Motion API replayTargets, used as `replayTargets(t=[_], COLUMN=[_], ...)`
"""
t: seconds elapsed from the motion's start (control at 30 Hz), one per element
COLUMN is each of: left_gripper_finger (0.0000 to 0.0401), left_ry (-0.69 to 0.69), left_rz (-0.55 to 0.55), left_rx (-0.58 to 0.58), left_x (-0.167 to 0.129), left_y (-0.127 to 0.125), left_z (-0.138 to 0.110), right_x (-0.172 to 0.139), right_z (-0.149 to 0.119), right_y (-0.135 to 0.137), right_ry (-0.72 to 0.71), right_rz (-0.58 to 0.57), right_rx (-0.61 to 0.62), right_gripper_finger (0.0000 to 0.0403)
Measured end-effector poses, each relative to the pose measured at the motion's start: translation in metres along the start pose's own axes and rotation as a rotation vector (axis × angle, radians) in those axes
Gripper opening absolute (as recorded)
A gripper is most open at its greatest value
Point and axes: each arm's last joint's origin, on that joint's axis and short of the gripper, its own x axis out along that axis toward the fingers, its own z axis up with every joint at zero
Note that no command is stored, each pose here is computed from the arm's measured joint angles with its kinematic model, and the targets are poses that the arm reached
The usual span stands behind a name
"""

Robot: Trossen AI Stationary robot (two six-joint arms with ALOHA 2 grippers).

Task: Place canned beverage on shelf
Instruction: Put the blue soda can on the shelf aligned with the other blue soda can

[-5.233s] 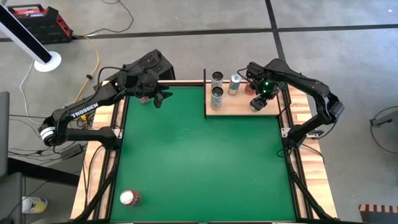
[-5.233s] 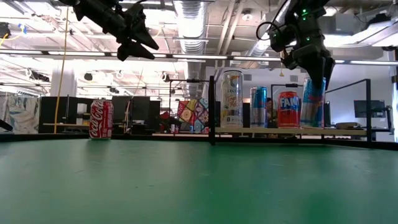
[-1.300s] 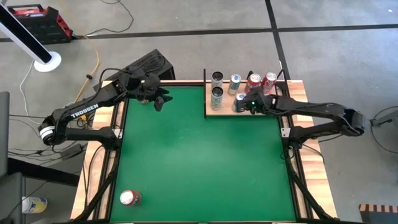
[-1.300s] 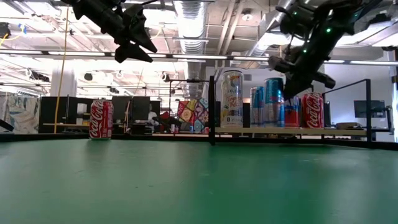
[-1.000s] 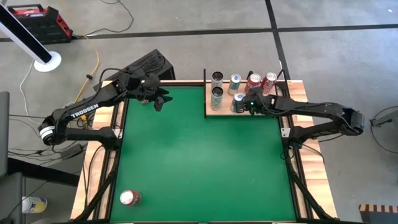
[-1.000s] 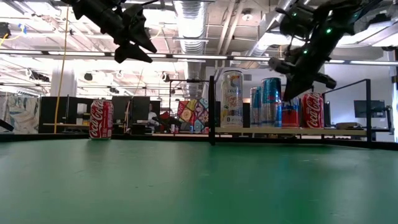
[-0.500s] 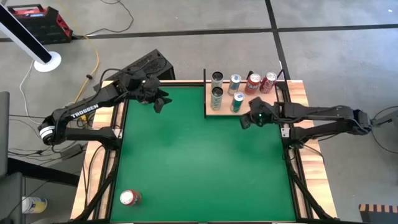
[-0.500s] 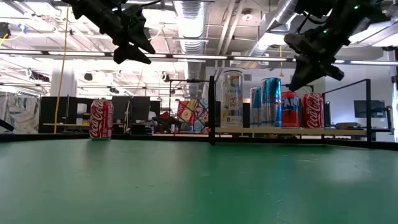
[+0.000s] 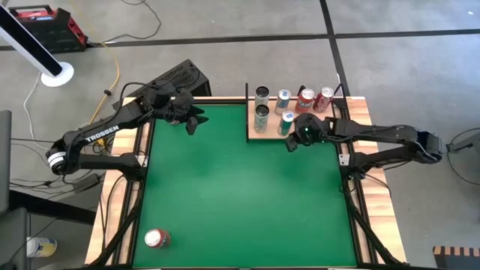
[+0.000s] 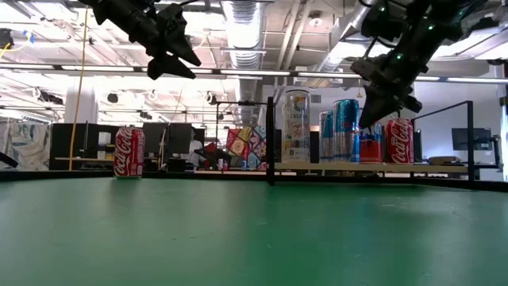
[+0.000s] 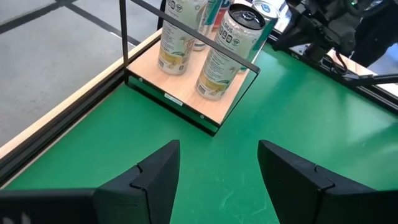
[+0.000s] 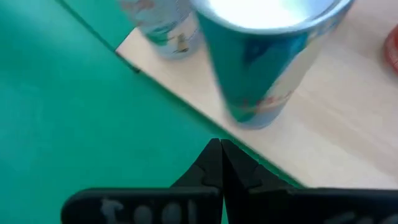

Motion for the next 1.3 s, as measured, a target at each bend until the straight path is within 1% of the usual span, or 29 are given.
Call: replayTargets(t=[0.2, 0.5, 0.7, 0.8, 0.9, 1.17, 1.3], left_gripper_finger=[0.0201, 0.0201, 0.0201, 0.0201, 0.0201, 0.0201, 0.0201], left_ry=[0.010, 0.014, 0.013, 0.013, 0.013, 0.013, 0.014], left_rz=[0.002, 0.007, 0.010, 0.010, 0.010, 0.010, 0.010], left_rx=[-0.004, 0.000, 0.000, 0.001, 0.001, -0.005, -0.013], left_x=[0.000, 0.000, 0.000, 0.000, 0.000, 0.000, 0.000], left_y=[0.000, 0.000, 0.000, 0.000, 0.000, 0.000, 0.000], left_z=[-0.001, -0.001, -0.001, -0.001, -0.001, -0.001, -0.001], right_x=[0.002, 0.004, 0.004, 0.004, 0.004, 0.003, 0.003], right_z=[0.009, 0.018, 0.024, 0.027, 0.028, 0.029, 0.027], right_y=[-0.005, -0.015, -0.017, -0.017, -0.017, -0.018, -0.015], right_ry=[-0.038, -0.070, -0.117, -0.142, -0.157, -0.167, -0.152], right_rz=[0.029, 0.012, 0.021, 0.030, 0.029, 0.017, 0.044], right_rx=[-0.009, 0.016, 0.011, 0.036, 0.058, 0.061, 0.057], right_gripper_finger=[0.0019, 0.0018, 0.0018, 0.0019, 0.0019, 0.0019, 0.0020])
